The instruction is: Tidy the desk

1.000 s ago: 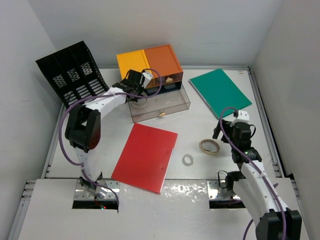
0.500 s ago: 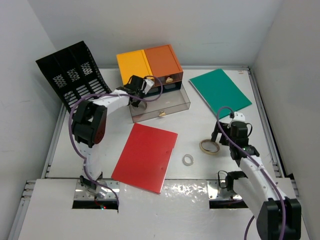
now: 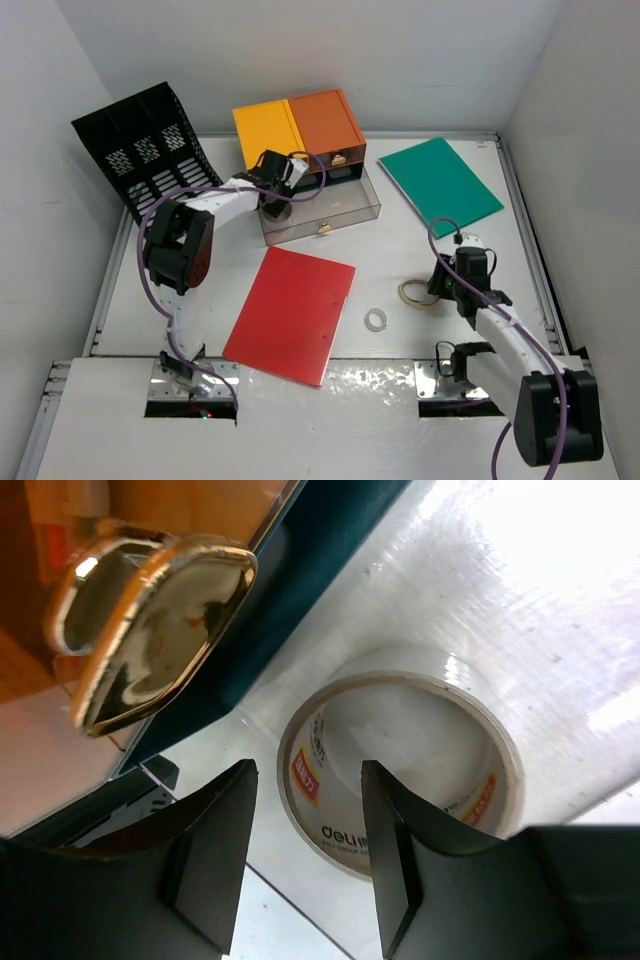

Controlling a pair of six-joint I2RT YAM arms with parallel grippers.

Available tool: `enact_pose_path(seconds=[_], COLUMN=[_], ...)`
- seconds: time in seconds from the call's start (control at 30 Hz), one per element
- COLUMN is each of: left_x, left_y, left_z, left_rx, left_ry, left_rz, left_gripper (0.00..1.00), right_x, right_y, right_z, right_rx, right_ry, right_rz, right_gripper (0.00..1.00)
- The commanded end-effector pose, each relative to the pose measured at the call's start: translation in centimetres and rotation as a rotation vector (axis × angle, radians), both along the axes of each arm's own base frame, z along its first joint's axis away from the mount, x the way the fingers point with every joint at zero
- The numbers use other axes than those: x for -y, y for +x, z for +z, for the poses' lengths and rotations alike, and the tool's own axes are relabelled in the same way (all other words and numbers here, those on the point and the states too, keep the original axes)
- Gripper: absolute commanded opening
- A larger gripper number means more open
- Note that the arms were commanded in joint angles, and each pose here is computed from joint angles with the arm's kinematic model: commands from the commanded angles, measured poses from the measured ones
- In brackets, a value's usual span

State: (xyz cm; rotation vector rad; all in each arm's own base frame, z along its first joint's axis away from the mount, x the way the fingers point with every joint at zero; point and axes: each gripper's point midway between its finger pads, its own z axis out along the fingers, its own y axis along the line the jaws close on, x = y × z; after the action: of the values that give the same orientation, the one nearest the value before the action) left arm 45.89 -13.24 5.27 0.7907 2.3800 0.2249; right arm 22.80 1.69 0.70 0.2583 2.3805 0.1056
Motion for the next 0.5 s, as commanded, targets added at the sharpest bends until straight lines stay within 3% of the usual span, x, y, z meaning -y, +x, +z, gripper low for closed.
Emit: enact_pose_path(seconds=[0.0,0.33,0.37,0.4,0.47], left_x=[1.5,2.8,2.7,3.0,2.9], left_y=[1.0,-2.5,-2.8,-3.2,-4.1], left_z=[5.9,11.2,11.6,12.2,13.6], left_rx=[0.094,0.103,0.107,0.112,0.125], left_ry=[-0.100,-0.218,-0.220,-0.245,-0.259], left_rz=[-0.012,-0.104,-0.105,-0.121,-0.129], left_gripper=[0.44,0.45,0.45,0.45,0.45], right_x=[0.4,-1.5,-1.5,-1.6,-1.5], right_y=[1.2,1.1,1.1,1.1,1.2], right_z=[0.5,-1.1,-1.3,-1.4,-1.2], right_rx=[0.028,-0.066,-0.069,-0.072,-0.065], right_ry=[-0.002,0.068,0.071,0.072,0.066], right_rz=[-0.036,0.044,0.044,0.046,0.045], right_gripper=[0.41,0.38,0.32,0.18,0.04])
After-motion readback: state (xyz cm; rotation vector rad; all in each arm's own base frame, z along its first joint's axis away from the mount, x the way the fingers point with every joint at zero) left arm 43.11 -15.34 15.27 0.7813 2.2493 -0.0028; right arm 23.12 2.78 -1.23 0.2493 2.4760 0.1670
